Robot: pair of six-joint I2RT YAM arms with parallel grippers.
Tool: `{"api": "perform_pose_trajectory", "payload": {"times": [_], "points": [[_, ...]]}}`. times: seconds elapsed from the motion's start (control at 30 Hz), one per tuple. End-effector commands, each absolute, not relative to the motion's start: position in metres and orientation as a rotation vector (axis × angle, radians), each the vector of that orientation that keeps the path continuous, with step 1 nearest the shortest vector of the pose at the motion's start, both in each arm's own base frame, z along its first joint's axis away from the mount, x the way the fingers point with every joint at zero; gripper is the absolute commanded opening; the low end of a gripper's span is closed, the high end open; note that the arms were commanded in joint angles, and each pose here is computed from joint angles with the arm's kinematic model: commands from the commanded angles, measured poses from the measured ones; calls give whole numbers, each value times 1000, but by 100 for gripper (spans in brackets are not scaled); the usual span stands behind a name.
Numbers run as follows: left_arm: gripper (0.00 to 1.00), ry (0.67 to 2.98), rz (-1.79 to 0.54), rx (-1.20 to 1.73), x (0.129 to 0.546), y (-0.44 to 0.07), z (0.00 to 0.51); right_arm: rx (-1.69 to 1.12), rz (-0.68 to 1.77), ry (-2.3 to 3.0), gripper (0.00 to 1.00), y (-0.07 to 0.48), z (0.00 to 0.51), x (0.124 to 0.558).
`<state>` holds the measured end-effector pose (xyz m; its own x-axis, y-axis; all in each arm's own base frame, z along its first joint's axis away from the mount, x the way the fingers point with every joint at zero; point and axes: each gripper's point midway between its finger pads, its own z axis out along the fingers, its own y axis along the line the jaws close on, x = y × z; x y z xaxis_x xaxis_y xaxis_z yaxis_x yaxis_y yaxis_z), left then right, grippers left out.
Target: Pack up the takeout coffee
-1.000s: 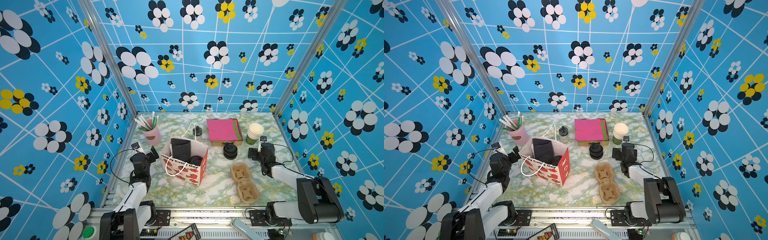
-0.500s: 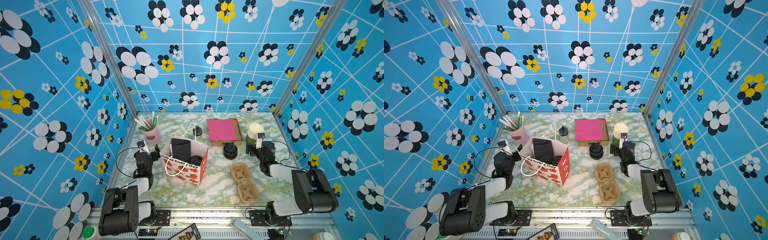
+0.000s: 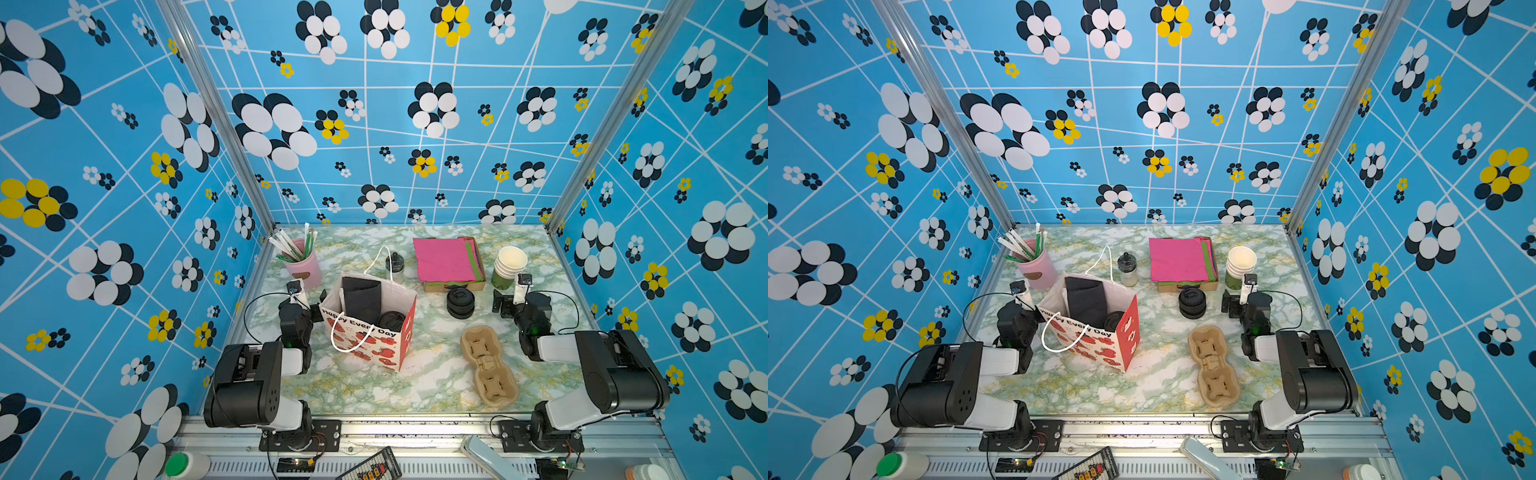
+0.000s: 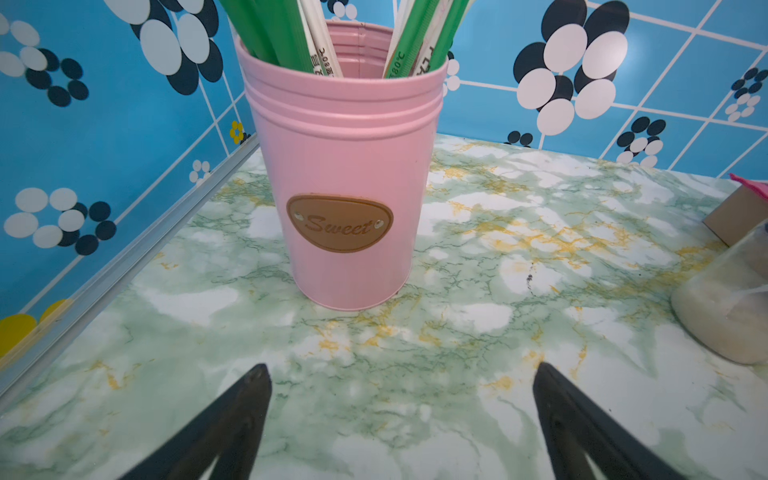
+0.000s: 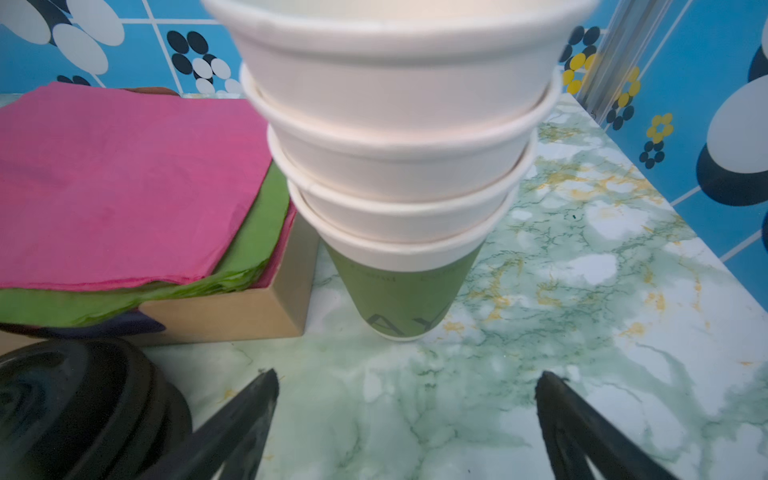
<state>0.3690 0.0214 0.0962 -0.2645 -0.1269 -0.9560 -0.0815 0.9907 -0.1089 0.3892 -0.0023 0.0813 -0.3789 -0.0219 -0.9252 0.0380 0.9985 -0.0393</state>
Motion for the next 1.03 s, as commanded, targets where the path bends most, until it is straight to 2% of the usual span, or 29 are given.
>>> {"api": "perform_pose_trajectory", "payload": {"times": [0.0, 0.23, 1.0], "points": [[99, 1793, -49, -78, 382, 11, 104, 21, -50, 1911, 99, -3, 94, 395], [99, 1887, -18, -61, 395, 6, 97, 72, -90, 1920, 99, -12, 93, 396], [99, 1902, 21, -20, 397, -1, 96, 99, -107, 1927, 99, -16, 93, 396]]}}
